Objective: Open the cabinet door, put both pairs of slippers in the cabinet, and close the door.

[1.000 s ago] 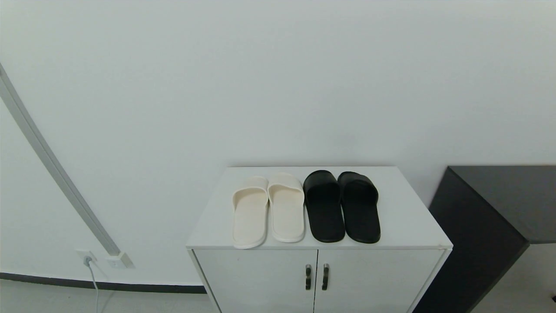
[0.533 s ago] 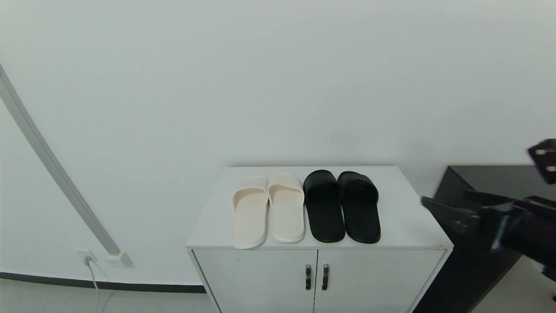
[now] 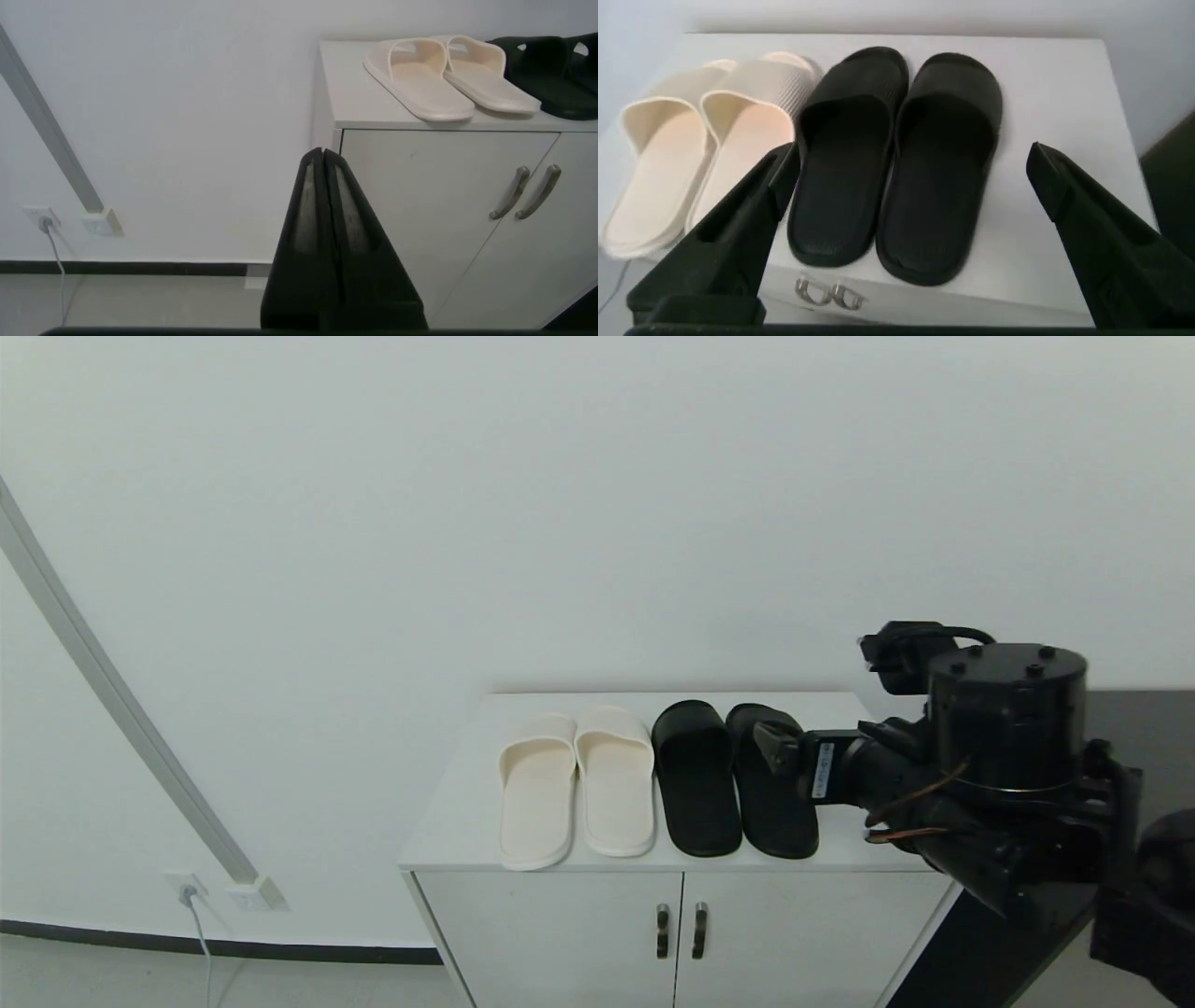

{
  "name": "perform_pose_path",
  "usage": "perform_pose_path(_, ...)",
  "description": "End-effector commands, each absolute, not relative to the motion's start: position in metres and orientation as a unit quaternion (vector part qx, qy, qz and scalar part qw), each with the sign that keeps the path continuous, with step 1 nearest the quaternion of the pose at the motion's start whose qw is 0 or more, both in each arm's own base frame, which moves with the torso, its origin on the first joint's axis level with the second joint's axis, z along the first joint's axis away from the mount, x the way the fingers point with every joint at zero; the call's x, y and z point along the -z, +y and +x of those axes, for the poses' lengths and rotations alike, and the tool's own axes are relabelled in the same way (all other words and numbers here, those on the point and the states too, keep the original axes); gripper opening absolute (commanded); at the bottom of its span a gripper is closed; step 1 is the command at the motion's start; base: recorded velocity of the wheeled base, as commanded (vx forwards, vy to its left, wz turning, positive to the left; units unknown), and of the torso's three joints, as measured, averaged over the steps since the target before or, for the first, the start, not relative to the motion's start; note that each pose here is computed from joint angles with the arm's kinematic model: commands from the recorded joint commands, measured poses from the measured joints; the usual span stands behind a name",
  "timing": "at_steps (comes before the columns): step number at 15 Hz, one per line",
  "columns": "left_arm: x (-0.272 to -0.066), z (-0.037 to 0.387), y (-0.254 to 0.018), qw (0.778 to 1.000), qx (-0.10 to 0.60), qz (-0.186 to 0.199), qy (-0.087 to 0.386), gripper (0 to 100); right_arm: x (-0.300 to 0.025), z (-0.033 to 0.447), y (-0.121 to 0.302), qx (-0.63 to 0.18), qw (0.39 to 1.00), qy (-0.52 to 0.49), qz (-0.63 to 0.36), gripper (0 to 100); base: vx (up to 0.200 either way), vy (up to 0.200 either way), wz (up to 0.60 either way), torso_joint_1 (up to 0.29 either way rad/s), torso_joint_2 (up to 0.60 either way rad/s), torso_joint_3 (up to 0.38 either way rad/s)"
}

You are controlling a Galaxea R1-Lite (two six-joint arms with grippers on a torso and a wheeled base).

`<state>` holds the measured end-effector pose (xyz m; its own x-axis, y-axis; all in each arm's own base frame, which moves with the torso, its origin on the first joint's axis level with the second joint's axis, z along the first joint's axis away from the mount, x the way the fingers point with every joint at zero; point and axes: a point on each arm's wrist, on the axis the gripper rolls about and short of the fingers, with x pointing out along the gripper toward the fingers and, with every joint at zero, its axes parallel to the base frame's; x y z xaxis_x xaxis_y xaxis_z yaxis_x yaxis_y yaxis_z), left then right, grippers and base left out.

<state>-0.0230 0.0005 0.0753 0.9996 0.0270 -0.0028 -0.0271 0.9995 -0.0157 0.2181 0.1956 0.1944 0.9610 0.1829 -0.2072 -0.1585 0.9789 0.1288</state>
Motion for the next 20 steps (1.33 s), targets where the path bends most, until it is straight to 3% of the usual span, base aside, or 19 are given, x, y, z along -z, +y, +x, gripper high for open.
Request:
perform_pose_path(1,-0.075,-0.023,0.001,1.0,-0.014,-0.008,0.002,0,-0.167,0.239,0.217,-0.069,0.989,0.129,0.039,100,0.0,0.0,0.0,0.0,0.0,0.0)
perform_pose_path(13,-0.076,-0.023,0.001,1.0,-0.014,-0.008,0.001,0,-0.111,0.298,0.245,-0.034,0.989,0.143,0.026,100,0.0,0.0,0.0,0.0,0.0,0.0)
perform_pose_path(20,-0.076,-0.023,0.001,1.0,-0.014,-0.008,0.001,0,-0.097,0.337,0.25,-0.024,0.99,0.137,0.034,100,0.0,0.0,0.0,0.0,0.0,0.0)
